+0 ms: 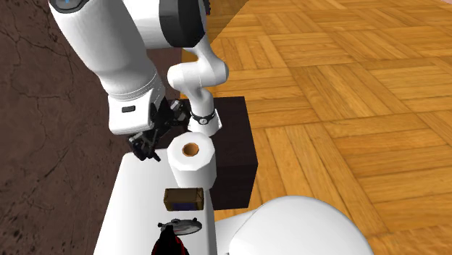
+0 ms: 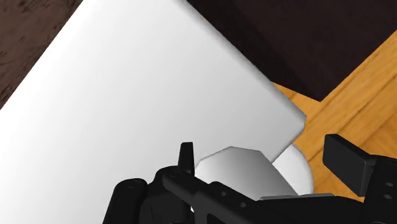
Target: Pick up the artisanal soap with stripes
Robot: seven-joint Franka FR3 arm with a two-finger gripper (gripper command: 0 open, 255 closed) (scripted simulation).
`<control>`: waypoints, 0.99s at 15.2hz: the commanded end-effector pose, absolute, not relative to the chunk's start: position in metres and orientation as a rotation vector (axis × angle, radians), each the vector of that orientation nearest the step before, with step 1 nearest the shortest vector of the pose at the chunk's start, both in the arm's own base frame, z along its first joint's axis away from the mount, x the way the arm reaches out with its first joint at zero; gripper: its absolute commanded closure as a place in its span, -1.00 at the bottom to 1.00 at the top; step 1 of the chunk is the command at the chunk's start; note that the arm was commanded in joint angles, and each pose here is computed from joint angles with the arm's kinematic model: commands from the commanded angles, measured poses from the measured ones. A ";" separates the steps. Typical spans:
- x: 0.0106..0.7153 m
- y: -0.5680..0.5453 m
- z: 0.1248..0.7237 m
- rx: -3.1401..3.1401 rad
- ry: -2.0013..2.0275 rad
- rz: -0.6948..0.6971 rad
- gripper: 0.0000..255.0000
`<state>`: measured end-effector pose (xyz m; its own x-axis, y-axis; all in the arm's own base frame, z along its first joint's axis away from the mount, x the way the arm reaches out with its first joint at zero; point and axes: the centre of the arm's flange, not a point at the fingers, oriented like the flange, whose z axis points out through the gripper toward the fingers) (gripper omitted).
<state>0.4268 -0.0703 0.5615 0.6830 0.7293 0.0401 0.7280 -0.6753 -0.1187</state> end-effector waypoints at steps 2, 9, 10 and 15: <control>0.465 -0.083 0.561 -2.652 -1.400 -0.033 -1.00; 0.543 -0.090 0.568 -2.391 -1.745 -0.126 -1.00; 0.543 -0.090 0.563 -2.391 -1.745 -0.126 -1.00; 0.543 -0.090 0.536 -2.391 -1.745 -0.126 -1.00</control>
<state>0.5431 -0.0911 0.5415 0.3086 0.9353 0.1729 0.9505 -0.2961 -0.0947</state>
